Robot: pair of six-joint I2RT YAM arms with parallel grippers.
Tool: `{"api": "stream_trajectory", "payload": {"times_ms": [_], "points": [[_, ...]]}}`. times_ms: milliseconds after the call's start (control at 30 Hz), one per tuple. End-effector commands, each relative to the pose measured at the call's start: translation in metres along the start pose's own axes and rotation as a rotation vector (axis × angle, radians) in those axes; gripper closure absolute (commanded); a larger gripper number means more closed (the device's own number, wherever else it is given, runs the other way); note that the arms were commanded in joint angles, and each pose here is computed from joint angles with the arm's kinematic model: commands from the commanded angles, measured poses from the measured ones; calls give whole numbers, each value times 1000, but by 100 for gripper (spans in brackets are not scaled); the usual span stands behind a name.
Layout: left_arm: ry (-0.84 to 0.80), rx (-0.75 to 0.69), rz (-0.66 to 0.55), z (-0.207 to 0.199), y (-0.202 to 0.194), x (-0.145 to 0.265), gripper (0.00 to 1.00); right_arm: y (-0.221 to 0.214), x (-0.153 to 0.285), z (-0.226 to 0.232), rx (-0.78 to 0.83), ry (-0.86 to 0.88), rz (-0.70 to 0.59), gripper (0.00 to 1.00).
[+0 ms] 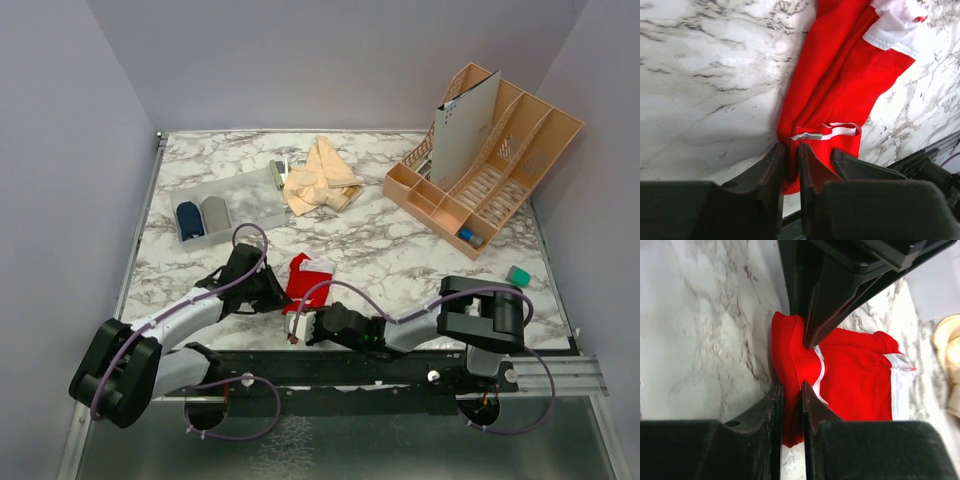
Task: Roll the underwear
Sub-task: Roll the underwear to the center of the board.
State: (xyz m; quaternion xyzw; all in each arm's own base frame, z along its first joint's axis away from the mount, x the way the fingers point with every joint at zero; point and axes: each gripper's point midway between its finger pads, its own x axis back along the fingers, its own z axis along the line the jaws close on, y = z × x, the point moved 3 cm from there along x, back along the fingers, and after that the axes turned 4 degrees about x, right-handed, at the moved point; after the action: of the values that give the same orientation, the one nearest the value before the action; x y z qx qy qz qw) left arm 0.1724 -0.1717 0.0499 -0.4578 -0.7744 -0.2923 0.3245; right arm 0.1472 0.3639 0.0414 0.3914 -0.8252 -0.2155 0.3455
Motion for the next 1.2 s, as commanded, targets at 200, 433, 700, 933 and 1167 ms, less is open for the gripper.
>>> {"api": "stream_trajectory", "payload": {"times_ms": [200,433,700,933,1167], "points": [[34,13,-97,6,8,20,50,4,5,37,-494,262,148,99],[47,-4,-150,6,13,33,32,11,8,43,-803,399,102,100],[31,26,-164,5,10,42,19,4,9,31,-1139,506,32,100],[-81,16,-179,-9,9,44,11,-17,10,33,-1390,547,31,99],[-111,19,-150,-1,0,35,11,-41,8,31,-1596,544,96,98]]}}
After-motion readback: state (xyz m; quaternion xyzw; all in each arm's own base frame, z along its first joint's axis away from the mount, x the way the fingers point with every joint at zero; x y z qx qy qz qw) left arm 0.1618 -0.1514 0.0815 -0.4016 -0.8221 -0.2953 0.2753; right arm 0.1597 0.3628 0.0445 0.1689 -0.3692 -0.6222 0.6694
